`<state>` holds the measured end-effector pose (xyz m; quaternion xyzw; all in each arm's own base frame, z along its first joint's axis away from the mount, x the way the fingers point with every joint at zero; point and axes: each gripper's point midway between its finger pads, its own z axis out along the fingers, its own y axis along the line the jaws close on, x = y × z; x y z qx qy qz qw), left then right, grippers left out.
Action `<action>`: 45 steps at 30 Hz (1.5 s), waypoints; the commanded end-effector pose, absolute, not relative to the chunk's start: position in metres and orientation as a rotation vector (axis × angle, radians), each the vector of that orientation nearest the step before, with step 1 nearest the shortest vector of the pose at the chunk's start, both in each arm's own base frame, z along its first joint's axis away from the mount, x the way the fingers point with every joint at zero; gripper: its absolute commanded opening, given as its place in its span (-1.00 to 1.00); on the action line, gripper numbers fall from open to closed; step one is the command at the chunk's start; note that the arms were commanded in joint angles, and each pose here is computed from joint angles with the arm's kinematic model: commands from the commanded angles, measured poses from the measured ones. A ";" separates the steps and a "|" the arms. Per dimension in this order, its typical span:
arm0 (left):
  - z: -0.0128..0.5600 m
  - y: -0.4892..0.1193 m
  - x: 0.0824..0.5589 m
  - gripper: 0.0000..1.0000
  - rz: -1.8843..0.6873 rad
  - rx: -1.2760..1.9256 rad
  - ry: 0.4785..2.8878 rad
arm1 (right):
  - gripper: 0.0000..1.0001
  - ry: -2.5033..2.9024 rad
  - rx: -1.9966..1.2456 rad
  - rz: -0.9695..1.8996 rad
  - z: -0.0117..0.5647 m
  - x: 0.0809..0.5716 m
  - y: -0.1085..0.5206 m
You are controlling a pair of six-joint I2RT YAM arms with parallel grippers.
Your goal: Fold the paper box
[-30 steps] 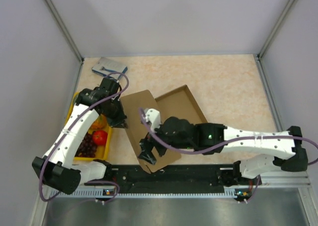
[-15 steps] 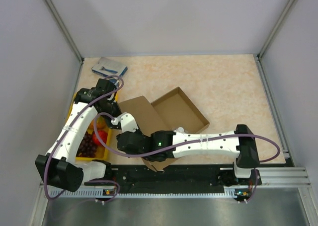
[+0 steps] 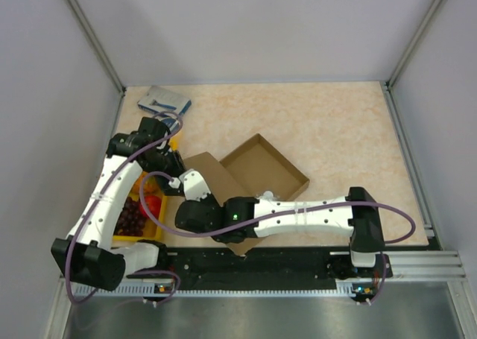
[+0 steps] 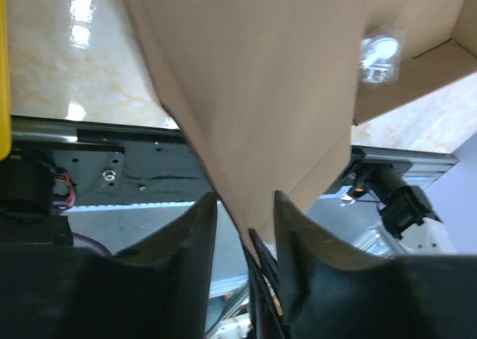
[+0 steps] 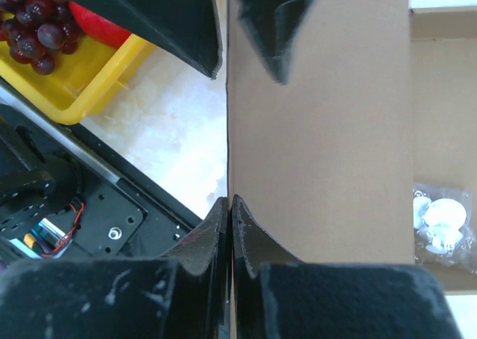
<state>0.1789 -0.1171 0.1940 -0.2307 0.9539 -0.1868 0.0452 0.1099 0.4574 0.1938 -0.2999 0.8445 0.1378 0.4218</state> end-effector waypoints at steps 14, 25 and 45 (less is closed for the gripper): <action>0.385 -0.116 0.172 0.96 -0.788 -0.001 1.929 | -1.00 2.259 -0.326 1.039 0.298 0.163 0.407; 0.326 -0.160 0.169 0.89 -1.052 0.256 2.045 | -1.00 2.215 0.123 1.305 0.281 0.230 0.324; 0.281 -0.285 0.217 0.61 -1.254 0.397 2.125 | -0.97 2.245 0.188 1.136 0.225 0.255 0.253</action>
